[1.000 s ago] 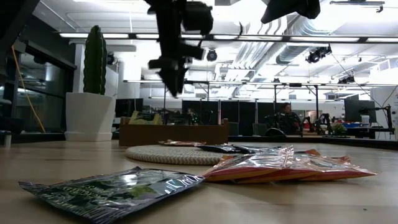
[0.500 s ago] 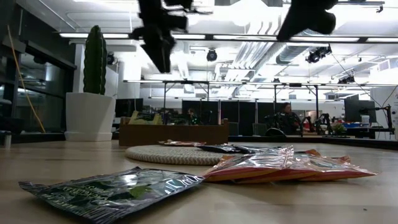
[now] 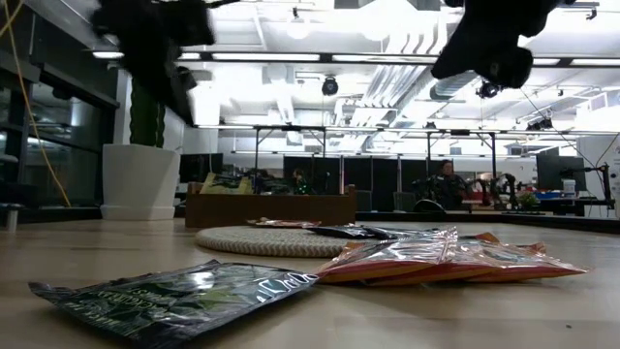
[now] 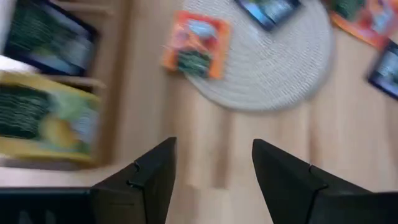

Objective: Pick & Place Tea
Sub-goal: Put the purple tea bag into the middle section of the wooden organizer

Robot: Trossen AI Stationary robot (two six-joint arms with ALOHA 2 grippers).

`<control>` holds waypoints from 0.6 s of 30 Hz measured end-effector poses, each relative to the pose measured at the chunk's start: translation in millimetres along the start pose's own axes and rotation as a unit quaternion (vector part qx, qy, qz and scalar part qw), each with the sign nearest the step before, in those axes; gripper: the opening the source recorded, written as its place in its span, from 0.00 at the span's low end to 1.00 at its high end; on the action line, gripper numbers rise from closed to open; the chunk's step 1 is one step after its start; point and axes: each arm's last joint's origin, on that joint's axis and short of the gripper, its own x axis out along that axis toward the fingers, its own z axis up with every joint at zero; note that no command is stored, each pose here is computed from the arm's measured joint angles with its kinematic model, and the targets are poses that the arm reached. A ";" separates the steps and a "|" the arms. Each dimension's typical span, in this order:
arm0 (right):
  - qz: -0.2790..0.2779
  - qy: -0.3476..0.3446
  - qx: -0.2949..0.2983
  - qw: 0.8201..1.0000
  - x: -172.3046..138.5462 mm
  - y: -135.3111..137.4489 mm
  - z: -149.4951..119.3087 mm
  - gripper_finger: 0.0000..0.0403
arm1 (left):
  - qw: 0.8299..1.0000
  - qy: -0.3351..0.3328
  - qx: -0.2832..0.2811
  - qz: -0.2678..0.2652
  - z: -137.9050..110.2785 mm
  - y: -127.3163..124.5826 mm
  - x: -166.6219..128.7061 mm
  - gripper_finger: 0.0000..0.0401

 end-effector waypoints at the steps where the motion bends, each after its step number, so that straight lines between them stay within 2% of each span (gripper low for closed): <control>1: 0.011 0.000 -0.004 1.000 1.4 0.0 0.9 0.00 | 1.000 0.000 0.003 -0.014 -3.3 -7.1 2.1 0.51; 6: 0.045 0.012 -0.033 0.998 9.0 -1.5 6.2 0.00 | 0.998 -0.005 0.012 -0.058 -12.0 -37.0 16.3 0.51; 13: 0.116 0.022 -0.095 0.988 29.6 8.2 17.2 0.00 | 0.997 -0.015 -0.013 -0.072 -16.2 -67.2 27.3 0.51; 18: 0.159 0.084 -0.152 0.972 59.4 22.6 15.9 0.00 | 0.995 -0.043 -0.060 -0.070 -20.0 -93.1 30.5 0.51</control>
